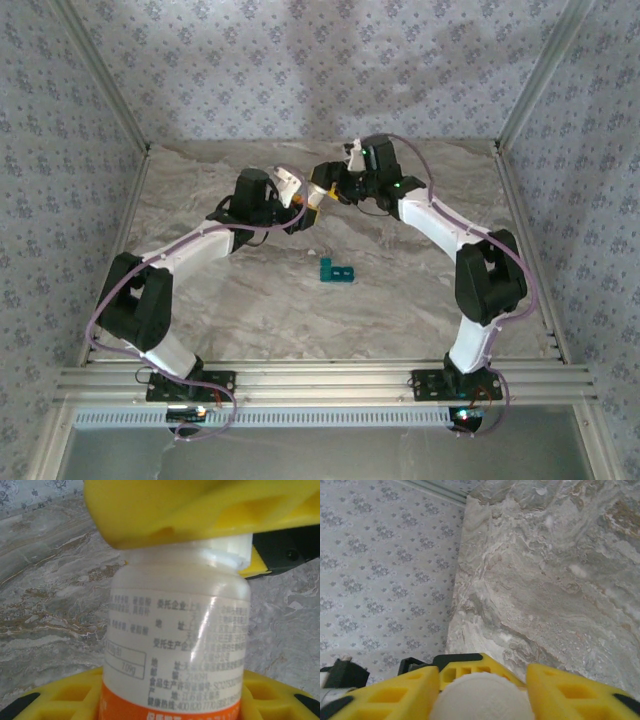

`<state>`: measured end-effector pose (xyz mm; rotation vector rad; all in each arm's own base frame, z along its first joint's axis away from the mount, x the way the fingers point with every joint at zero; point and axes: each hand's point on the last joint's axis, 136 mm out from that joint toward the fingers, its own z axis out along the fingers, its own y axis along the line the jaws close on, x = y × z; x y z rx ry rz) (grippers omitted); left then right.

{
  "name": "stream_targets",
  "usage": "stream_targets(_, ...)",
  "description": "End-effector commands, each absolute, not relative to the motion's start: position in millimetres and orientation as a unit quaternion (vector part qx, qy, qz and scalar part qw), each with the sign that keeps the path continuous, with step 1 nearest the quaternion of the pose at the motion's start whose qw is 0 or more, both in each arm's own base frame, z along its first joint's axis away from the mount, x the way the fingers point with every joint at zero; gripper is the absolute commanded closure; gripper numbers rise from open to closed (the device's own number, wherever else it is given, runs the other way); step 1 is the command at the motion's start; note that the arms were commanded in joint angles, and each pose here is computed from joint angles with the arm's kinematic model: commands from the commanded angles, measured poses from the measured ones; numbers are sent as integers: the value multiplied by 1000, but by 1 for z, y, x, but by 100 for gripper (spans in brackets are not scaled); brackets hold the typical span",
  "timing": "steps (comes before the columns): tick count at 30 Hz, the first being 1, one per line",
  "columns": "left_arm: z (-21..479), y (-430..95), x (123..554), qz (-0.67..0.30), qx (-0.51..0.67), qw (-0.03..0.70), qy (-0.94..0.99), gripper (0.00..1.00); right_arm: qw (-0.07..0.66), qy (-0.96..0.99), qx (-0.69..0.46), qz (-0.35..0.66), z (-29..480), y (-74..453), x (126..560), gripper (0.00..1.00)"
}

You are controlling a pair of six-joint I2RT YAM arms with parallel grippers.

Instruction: Sort the pills into containers

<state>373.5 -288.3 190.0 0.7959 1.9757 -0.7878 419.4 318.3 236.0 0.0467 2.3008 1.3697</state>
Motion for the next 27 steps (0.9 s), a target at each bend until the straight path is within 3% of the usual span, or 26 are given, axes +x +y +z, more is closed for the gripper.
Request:
stream_targets(1,213,-293,378,-318,322,446,772,100,228,839,11,494,232,316,415,59)
stream_targets(5,219,-293,376,-340,313,447,766,100,253,829,-34,497,234,314,413,62)
stream_targets(13,255,-297,367,-455,286,440,719,100,296,761,-125,563,257,319,405,59)
stream_targets(15,255,-295,368,-449,284,441,723,100,294,759,-121,568,262,320,405,53)
stream_targets(18,247,-291,371,-425,288,442,736,100,301,759,-103,567,271,315,410,33)
stream_targets(20,240,-288,372,-404,291,442,746,100,308,758,-88,568,278,308,414,26)
stream_targets(27,224,-277,378,-324,307,458,769,100,308,781,2,543,280,275,430,24)
